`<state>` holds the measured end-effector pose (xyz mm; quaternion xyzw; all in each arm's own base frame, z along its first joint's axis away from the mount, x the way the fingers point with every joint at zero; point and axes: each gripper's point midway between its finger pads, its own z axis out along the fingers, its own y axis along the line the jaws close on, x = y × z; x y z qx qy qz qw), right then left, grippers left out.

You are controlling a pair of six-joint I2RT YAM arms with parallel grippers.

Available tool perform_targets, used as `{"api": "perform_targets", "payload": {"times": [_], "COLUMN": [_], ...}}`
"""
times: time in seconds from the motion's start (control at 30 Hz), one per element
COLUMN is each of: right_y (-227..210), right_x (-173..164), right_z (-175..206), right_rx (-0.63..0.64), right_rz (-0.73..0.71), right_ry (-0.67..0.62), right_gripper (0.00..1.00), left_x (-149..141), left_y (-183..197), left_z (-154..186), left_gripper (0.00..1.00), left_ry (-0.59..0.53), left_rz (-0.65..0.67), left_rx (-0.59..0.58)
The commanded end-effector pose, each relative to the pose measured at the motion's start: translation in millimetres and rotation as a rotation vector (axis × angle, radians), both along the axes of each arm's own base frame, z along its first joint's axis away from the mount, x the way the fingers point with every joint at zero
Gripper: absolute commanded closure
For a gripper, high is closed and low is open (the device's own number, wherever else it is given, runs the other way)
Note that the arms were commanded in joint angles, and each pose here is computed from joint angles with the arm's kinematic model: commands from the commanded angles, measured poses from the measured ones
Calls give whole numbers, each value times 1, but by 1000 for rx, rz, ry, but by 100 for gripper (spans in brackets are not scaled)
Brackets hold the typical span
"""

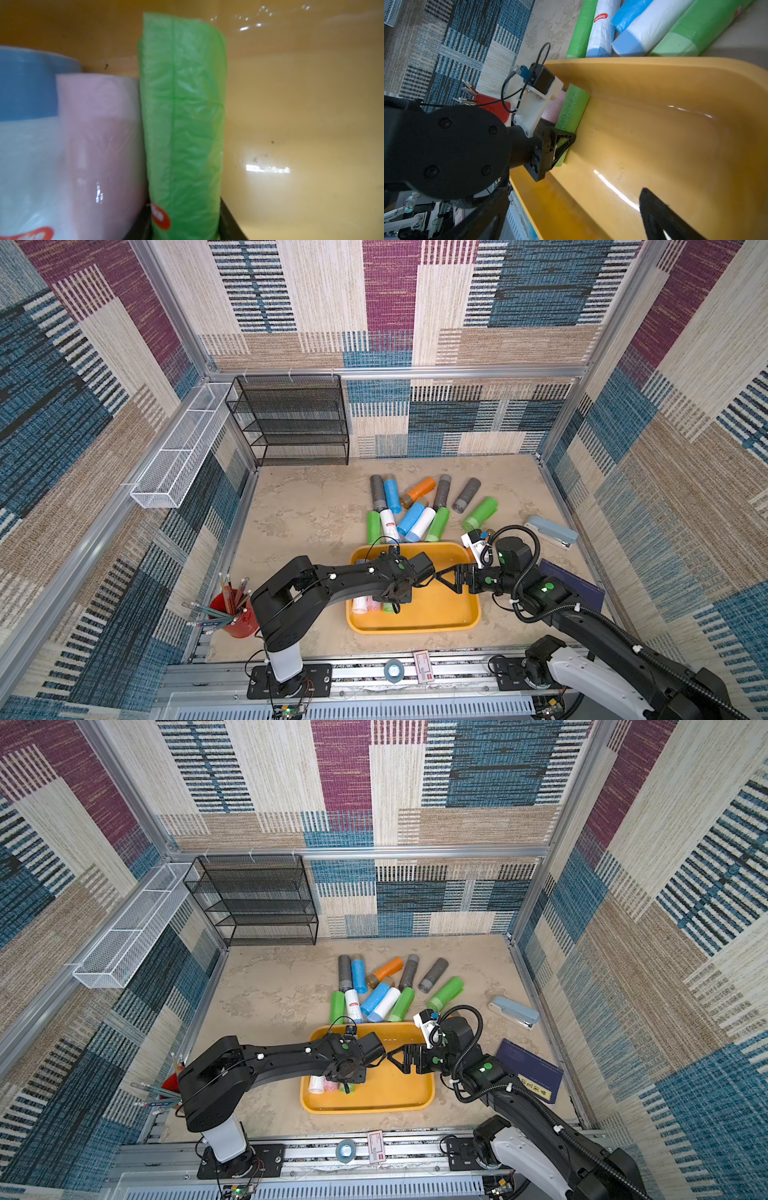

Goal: Put the roll of trash bags into the storage box
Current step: Place the roll of trash bags in the storage box.

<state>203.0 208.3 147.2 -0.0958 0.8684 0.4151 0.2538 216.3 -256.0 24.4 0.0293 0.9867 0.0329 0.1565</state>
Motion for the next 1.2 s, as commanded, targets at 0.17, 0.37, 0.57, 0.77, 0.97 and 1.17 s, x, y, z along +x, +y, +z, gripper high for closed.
{"api": "perform_targets", "payload": {"times": [0.17, 0.37, 0.57, 0.77, 0.97, 1.17], "right_y": [1, 2, 2, 3, 4, 3], "right_x": [4, 5, 5, 6, 6, 6], "right_z": [5, 6, 6, 9, 9, 10], "right_rx": [6, 7, 10, 13, 17, 15], "right_rz": [-7, -3, -4, -1, 2, 1], "right_ry": [-23, -24, -24, -29, -26, -28], "right_gripper": [1, 1, 1, 1, 1, 1], "left_x": [-4, -3, -4, -3, -2, -1], "left_y": [7, 8, 9, 10, 10, 9], "left_z": [-4, 0, 4, 12, 18, 22], "left_gripper": [60, 59, 55, 54, 53, 52], "left_ry": [22, 13, 10, -5, -14, -20], "left_rz": [10, 11, 7, 5, 2, -2], "left_rx": [31, 29, 28, 20, 14, 11]}}
